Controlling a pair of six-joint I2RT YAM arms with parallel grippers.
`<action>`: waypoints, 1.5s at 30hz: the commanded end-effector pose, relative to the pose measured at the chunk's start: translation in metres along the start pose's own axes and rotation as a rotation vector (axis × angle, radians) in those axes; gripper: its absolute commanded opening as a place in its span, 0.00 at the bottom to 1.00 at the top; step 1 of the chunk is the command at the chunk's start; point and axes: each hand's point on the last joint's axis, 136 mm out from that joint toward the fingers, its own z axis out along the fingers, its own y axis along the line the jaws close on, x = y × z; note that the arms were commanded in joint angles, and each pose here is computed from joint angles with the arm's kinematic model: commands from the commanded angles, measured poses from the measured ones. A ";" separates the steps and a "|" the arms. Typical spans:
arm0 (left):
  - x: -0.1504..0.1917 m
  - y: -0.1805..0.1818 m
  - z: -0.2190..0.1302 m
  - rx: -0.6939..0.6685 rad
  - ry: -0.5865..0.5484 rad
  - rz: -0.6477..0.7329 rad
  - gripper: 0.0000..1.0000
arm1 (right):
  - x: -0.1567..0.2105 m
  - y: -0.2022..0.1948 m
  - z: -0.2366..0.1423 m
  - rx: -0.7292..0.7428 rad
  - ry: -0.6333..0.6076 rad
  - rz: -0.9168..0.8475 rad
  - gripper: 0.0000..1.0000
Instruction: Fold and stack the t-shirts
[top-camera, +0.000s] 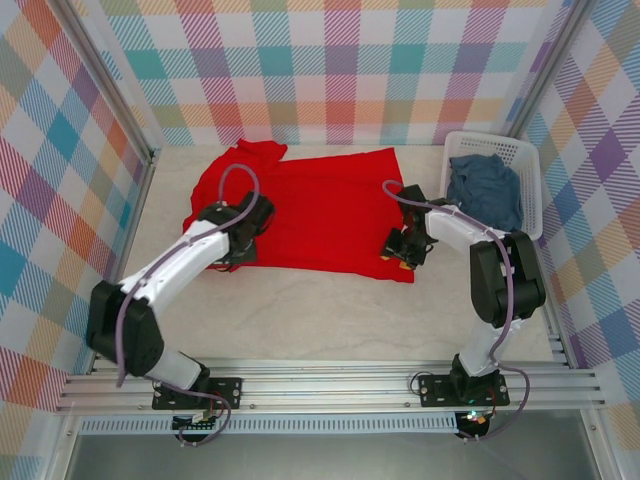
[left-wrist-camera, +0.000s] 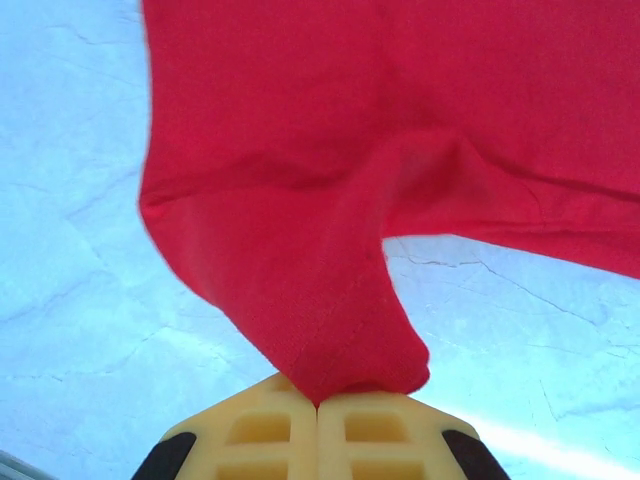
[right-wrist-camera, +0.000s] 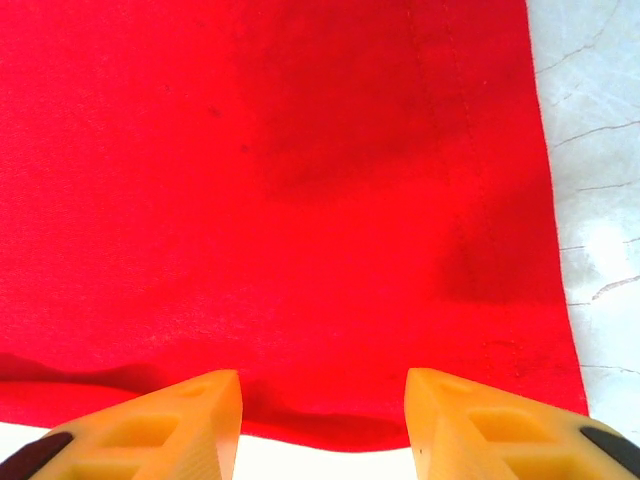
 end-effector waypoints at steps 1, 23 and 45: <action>0.021 0.036 -0.008 -0.065 0.036 -0.060 0.00 | 0.002 0.009 -0.013 -0.041 -0.015 -0.044 0.46; 0.123 0.051 -0.006 0.050 0.276 -0.150 0.00 | 0.020 -0.006 -0.007 -0.014 0.011 -0.055 0.46; 0.091 0.091 0.055 -0.271 0.164 -0.381 0.46 | 0.022 -0.005 -0.021 -0.022 -0.017 -0.050 0.46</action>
